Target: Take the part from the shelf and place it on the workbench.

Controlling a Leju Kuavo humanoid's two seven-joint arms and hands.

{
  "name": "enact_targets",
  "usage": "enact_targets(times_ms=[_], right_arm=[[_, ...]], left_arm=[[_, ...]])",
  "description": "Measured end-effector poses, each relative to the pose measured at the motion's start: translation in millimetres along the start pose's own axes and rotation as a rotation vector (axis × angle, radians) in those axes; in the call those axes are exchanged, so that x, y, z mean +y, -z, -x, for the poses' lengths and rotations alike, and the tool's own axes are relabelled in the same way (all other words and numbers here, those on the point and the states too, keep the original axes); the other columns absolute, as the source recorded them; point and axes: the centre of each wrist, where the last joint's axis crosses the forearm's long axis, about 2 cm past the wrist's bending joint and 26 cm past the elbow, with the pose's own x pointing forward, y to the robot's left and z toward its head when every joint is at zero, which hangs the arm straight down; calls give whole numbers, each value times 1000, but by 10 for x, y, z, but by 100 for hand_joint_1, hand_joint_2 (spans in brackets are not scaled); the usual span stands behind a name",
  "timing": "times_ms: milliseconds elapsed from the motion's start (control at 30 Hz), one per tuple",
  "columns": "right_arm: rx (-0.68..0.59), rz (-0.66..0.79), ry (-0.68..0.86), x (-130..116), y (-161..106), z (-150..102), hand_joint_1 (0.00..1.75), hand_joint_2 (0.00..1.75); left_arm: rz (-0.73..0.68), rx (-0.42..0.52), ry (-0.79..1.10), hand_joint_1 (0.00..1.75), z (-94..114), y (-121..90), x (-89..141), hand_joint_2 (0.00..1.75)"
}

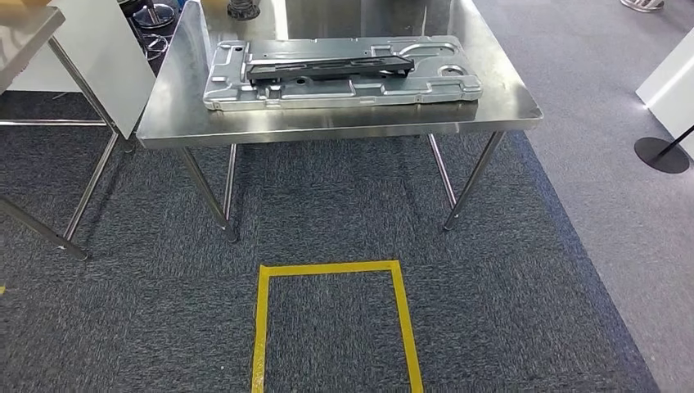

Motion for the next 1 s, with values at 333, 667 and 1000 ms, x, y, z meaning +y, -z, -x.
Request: enact_targets(times_ms=[333,667,1000], right_arm=[[57,-119,88,30,-3,2,0,0],[95,-250,179,52,-10,13,0,0],[142,-232,203,47,-26,64,0,175]], left_arm=[[0,8,7,0,20,-15,11,0],[-21,50,17,0,-23,16,43,0],[-19,64,8,0,-3,1,35,0]])
